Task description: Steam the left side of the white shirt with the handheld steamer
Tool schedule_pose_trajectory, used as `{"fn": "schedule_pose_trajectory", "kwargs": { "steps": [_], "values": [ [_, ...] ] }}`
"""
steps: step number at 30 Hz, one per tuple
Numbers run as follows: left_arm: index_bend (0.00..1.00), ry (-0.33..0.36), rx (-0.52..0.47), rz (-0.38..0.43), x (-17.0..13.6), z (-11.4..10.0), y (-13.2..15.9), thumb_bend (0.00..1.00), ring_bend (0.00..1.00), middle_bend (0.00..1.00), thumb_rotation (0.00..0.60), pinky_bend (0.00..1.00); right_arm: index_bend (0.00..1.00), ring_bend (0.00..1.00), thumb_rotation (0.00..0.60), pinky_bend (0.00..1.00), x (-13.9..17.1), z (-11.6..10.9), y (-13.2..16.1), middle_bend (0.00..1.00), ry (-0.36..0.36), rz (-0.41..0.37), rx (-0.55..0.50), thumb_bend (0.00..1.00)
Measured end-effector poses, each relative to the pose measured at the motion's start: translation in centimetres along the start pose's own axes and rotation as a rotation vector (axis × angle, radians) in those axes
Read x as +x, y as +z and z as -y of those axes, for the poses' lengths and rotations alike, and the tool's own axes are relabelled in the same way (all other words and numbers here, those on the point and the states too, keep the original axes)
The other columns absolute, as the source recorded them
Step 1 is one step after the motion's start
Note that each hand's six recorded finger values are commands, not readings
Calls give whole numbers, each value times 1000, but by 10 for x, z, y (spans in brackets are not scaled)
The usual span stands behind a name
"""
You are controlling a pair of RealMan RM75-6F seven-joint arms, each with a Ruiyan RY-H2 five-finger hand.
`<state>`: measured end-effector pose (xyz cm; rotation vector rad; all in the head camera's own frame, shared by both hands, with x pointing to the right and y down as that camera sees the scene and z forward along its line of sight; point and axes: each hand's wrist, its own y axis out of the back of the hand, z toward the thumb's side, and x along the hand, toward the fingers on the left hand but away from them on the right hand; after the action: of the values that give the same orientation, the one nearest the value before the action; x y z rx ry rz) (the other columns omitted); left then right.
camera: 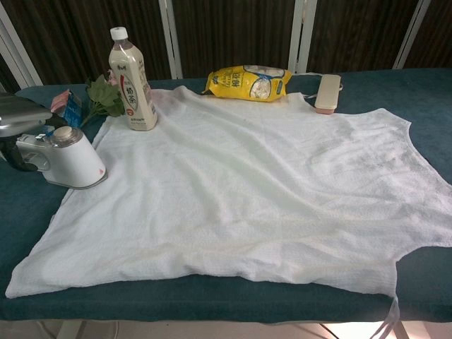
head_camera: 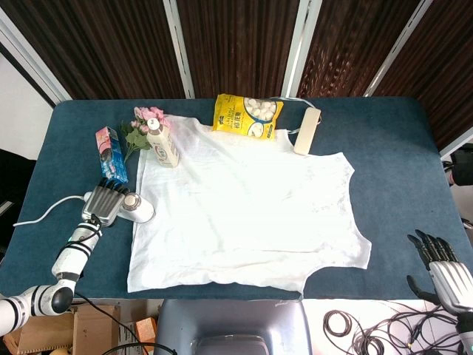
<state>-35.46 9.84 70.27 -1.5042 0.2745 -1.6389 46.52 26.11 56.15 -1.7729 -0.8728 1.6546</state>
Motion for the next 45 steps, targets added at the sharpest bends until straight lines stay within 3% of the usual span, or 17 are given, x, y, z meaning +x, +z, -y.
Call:
{"fn": "schedule_pose_trajectory", "kwargs": {
  "steps": [15, 25, 39, 45],
  "values": [
    [326, -27, -4, 10, 7, 8, 0, 245, 244, 299, 600, 181, 0, 0, 600, 0, 0, 1, 1, 0, 3, -1, 2, 363],
    [424, -39, 3, -3, 12, 12, -6, 246, 290, 356, 600, 211, 0, 0, 600, 0, -3, 3, 0, 0, 14, 4, 9, 363],
    [478, -39, -3, 5, 15, 20, -12, 246, 307, 381, 600, 227, 0, 0, 600, 0, -3, 3, 0, 0, 15, 11, 13, 363],
    [612, -36, -19, 12, 17, 22, -13, 253, 375, 462, 600, 291, 0, 0, 600, 0, -2, 3, -1, 0, 13, 13, 11, 363]
  ]
}}
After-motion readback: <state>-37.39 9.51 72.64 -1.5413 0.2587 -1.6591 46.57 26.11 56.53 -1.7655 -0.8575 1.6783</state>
